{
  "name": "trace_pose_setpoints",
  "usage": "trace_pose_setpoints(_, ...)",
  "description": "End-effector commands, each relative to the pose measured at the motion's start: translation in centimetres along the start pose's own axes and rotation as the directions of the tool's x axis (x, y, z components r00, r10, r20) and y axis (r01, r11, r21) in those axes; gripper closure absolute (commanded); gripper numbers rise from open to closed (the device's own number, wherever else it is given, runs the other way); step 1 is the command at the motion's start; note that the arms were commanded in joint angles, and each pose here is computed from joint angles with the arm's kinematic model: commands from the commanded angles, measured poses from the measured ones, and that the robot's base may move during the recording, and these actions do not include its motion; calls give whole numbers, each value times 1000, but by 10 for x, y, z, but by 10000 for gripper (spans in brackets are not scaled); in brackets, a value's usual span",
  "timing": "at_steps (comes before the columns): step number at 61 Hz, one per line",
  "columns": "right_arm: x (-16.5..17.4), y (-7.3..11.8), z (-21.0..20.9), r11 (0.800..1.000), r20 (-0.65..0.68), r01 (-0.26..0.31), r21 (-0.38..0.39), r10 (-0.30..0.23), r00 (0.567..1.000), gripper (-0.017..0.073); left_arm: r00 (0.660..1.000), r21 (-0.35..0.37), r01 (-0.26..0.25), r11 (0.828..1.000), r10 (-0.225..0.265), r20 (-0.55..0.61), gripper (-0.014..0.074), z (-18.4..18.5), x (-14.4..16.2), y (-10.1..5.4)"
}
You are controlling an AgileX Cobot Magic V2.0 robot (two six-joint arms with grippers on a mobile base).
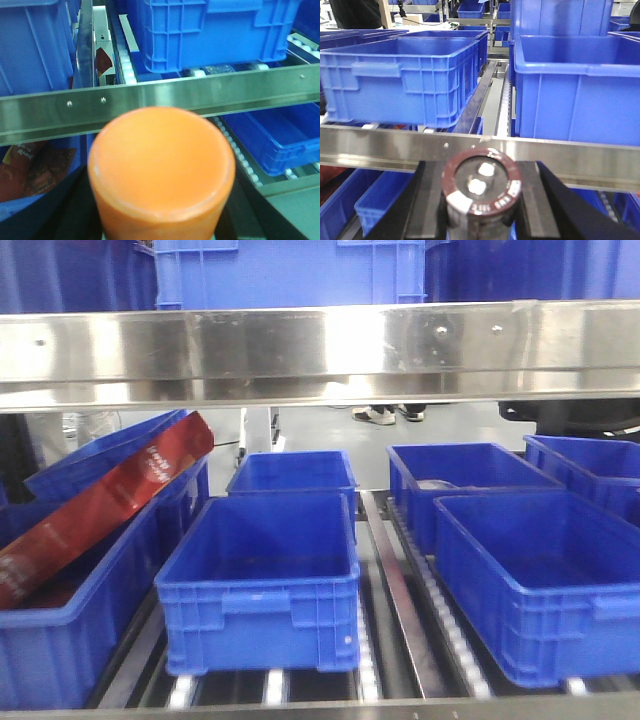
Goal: Place cylindrical capacitor in blue bin on shelf
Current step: 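Drive up to the steel shelf and stop facing the blue bins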
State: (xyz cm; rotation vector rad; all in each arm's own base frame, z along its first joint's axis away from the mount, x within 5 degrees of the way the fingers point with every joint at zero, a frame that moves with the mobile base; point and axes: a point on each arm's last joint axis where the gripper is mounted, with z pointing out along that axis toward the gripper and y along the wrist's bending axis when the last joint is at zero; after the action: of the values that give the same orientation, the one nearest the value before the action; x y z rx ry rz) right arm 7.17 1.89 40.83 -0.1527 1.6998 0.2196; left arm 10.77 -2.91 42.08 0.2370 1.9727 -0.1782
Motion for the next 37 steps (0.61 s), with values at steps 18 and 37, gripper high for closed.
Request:
trace_pose_setpoints(18, -5, 0, -2, 1000, 40, 6, 2, -6, 999, 721, 1000, 9, 0, 1000, -1, 27, 704, -3, -3, -1)
trace_pose_setpoints(37, -5, 0, -2, 1000, 40, 6, 2, -6, 999, 721, 1000, 9, 0, 1000, -1, 27, 704, -3, -3, -1)
